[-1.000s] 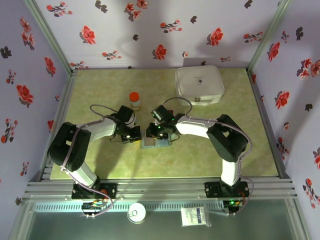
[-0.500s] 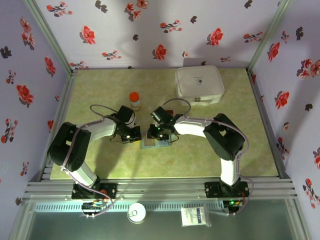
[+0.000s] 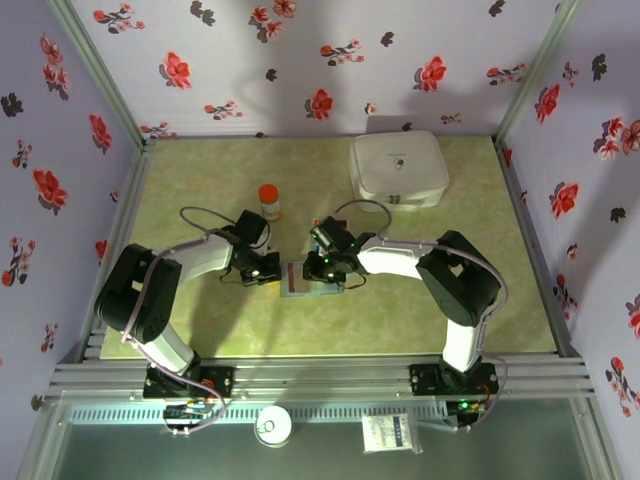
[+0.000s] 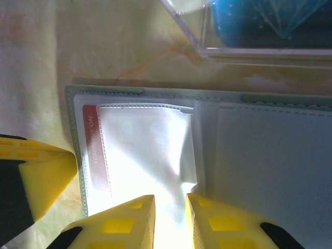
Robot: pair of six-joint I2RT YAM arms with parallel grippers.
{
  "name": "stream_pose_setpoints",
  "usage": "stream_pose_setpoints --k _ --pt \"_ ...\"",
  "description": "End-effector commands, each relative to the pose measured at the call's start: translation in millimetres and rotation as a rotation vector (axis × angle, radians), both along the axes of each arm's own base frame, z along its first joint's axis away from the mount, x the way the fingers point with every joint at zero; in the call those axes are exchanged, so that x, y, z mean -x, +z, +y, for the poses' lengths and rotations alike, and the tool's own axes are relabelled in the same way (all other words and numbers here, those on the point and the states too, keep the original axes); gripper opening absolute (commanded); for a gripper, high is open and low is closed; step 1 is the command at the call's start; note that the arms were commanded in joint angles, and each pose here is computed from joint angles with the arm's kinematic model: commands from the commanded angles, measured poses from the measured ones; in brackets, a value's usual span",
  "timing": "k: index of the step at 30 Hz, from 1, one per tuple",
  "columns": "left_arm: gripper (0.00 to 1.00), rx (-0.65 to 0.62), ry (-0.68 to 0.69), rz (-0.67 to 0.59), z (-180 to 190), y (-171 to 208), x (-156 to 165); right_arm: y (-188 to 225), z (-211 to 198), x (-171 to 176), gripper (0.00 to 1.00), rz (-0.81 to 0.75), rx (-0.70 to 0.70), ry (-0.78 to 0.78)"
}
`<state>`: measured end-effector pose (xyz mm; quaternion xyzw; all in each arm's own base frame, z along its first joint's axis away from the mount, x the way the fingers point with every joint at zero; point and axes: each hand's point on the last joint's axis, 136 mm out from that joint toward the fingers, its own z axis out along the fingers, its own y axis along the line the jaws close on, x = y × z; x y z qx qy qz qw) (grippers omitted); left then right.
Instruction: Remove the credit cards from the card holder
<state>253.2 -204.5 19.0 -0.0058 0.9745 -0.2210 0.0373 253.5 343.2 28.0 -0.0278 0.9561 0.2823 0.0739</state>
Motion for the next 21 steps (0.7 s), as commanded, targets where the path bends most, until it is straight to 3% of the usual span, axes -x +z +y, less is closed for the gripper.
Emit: stream_pose_setpoints --k 1,9,14,21 --pt "0.0 -0.025 -0.016 -0.034 5 14 -3 -1 -5 0 0.23 -0.001 -0.026 0.012" --pt "0.01 0.058 -0.006 -0.085 -7 44 -13 -13 -8 -1 0.19 0.025 -0.069 0.0" --pt "0.16 0.204 0.014 -0.07 -31 51 -15 -17 -11 -2 0.17 0.036 -0.089 -0.013" --pt "0.25 0.22 0.031 -0.052 -39 39 -16 -22 -16 0 0.14 0.046 -0.101 -0.009"
